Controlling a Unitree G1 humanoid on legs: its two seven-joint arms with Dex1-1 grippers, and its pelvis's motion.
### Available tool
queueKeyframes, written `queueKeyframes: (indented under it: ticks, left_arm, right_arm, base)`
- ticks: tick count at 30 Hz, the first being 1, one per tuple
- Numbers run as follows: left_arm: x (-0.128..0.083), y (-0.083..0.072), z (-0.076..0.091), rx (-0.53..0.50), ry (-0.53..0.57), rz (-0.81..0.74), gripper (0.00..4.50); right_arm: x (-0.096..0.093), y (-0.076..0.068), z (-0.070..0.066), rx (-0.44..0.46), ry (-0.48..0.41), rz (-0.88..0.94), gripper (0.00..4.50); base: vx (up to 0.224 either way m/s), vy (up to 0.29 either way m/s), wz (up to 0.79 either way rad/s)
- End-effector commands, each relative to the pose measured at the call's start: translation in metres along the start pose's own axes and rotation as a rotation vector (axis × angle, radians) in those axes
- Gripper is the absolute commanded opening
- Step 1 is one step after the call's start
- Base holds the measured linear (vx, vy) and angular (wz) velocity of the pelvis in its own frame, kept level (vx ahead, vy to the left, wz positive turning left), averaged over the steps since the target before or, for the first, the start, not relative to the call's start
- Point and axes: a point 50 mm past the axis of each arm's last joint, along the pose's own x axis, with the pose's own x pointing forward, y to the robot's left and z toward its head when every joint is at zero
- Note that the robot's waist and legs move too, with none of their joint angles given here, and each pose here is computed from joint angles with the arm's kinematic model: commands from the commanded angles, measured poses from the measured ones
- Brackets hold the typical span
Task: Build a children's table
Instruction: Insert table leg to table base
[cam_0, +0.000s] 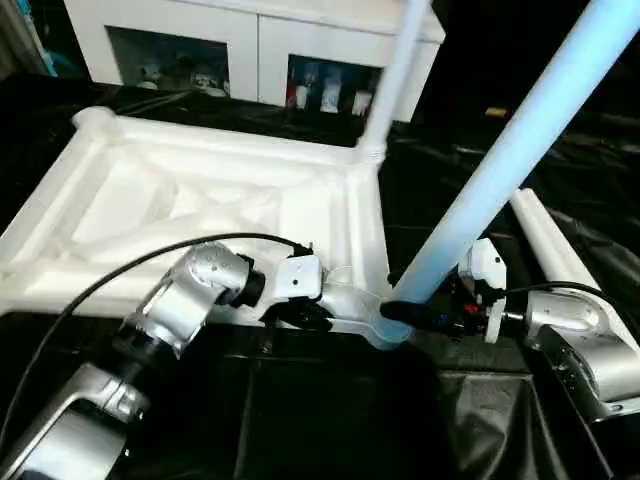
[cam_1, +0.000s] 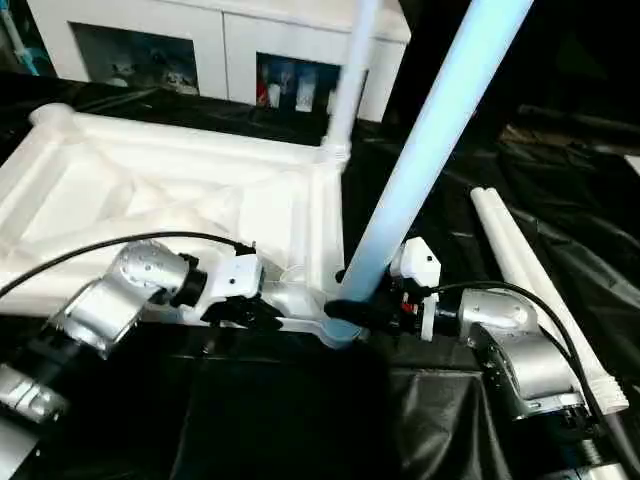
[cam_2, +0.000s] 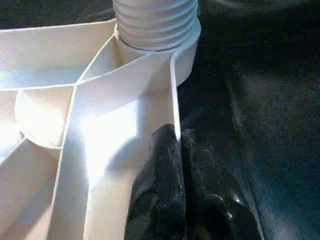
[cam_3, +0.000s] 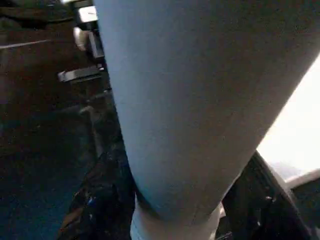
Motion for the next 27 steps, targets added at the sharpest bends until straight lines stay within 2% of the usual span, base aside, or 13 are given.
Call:
queueKeyframes:
  ticks: [1, 8, 12, 14, 22, 23, 27]
  left_arm:
    - [-0.011, 0.009, -0.002, 0.017, 0.015, 0.036, 0.00]
    - [-0.015, 0.016, -0.002, 0.040, 0.008, 0.004, 0.00]
    - [-0.015, 0.017, -0.004, 0.039, 0.008, -0.007, 0.00]
    - [-0.015, 0.017, -0.007, 0.016, 0.019, -0.002, 0.00]
    - [-0.010, 0.017, -0.009, -0.104, -0.006, 0.064, 0.00]
    - [-0.004, 0.013, -0.006, -0.168, -0.028, 0.085, 0.00]
    - [0.007, 0.006, -0.002, -0.248, -0.057, 0.112, 0.00]
  right_arm:
    - [0.000, 0.048, -0.080, 0.330, 0.297, 0.191, 1.84]
    - [0.006, 0.057, -0.082, 0.324, 0.306, 0.230, 1.84]
    - [0.008, 0.056, -0.085, 0.320, 0.308, 0.192, 1.84]
    - [0.014, 0.043, -0.091, 0.311, 0.305, 0.045, 1.84]
    - [0.023, 0.024, -0.101, 0.354, 0.310, -0.199, 1.84]
    - [0.028, 0.017, -0.105, 0.392, 0.301, -0.288, 1.84]
    - [0.038, 0.010, -0.110, 0.432, 0.307, -0.386, 1.84]
  base:
    - [0.000, 0.000, 0.00]
    - [0.000, 0.000, 0.00]
    - [0.000, 0.000, 0.00]
    - [0.000, 0.000, 0.00]
    - [-0.070, 0.001, -0.06]
    - [-0.086, 0.021, -0.16]
    - [-0.068, 0.050, -0.28]
